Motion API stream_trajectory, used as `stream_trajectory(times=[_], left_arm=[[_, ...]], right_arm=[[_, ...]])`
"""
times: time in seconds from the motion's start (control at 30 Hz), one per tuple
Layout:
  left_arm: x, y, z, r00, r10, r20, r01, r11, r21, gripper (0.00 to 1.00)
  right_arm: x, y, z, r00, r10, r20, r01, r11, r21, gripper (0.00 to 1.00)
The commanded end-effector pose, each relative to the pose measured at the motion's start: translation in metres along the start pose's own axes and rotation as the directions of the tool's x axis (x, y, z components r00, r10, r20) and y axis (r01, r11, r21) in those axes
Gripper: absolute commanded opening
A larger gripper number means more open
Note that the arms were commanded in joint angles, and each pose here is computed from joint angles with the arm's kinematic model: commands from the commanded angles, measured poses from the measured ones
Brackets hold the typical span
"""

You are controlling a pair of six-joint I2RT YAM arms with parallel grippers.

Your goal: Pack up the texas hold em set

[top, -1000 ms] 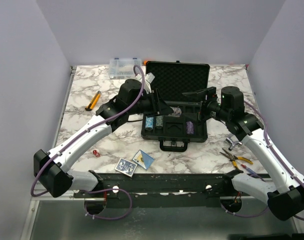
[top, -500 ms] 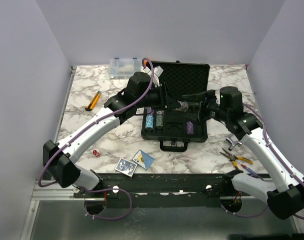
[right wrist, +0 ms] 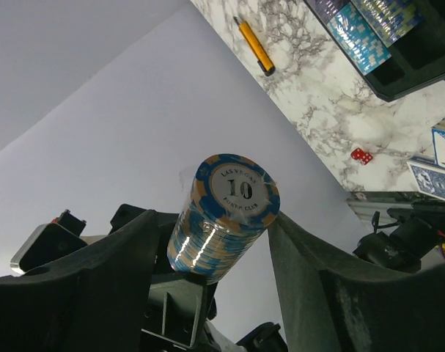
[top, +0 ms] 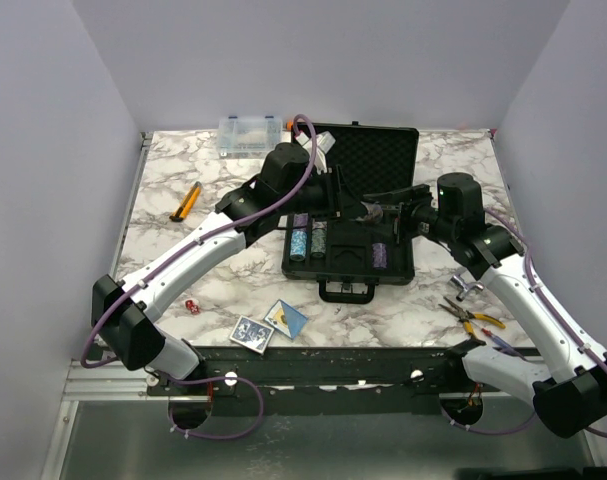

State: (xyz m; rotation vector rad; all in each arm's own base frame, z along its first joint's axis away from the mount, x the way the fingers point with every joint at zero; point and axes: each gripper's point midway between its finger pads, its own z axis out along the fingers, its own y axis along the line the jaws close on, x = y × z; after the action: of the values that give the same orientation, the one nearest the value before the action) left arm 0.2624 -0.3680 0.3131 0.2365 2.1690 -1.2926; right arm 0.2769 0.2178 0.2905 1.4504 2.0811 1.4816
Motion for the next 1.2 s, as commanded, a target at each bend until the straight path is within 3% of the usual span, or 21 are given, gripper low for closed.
stream_trajectory(times=[0.0, 0.1, 0.33, 0.47, 0.63, 0.73, 0.9, 1.17], left_arm=[[-0.025, -0.037, -0.009, 0.993, 0.069, 0.093, -0.078, 0.992, 0.100, 0.00], [-0.023, -0.036, -0.008, 0.994, 0.070, 0.089, -0.079, 0.992, 0.098, 0.00], [-0.020, -0.038, -0.007, 0.993, 0.078, 0.083, -0.087, 0.991, 0.106, 0.00], [-0.016, -0.040, -0.006, 0.993, 0.090, 0.076, -0.098, 0.989, 0.110, 0.00], [-0.011, -0.039, -0.008, 0.993, 0.099, 0.068, -0.106, 0.988, 0.111, 0.00], [-0.007, -0.035, -0.010, 0.993, 0.098, 0.065, -0.104, 0.989, 0.104, 0.00], [-0.003, -0.032, -0.013, 0.993, 0.104, 0.064, -0.110, 0.989, 0.099, 0.29], [-0.002, -0.029, -0.024, 0.988, 0.125, 0.088, -0.132, 0.988, 0.084, 0.58]], right_arm=[[-0.008, -0.003, 0.004, 0.999, 0.028, 0.039, -0.029, 1.000, 0.009, 0.61], [-0.009, -0.001, 0.004, 0.998, 0.023, 0.051, -0.023, 1.000, 0.000, 0.52], [-0.011, 0.000, 0.005, 0.998, 0.015, 0.059, -0.015, 1.000, -0.001, 0.46], [-0.010, 0.000, 0.006, 0.999, 0.012, 0.050, -0.012, 1.000, -0.011, 0.31], [-0.007, 0.005, 0.005, 0.999, -0.001, 0.033, 0.002, 0.999, -0.033, 0.03], [-0.005, 0.010, 0.003, 0.999, -0.023, 0.032, 0.024, 0.999, -0.045, 0.01], [-0.002, 0.018, 0.000, 0.997, -0.071, 0.034, 0.074, 0.995, -0.068, 0.01], [0.003, 0.027, -0.007, 0.991, -0.125, 0.036, 0.128, 0.988, -0.090, 0.01]])
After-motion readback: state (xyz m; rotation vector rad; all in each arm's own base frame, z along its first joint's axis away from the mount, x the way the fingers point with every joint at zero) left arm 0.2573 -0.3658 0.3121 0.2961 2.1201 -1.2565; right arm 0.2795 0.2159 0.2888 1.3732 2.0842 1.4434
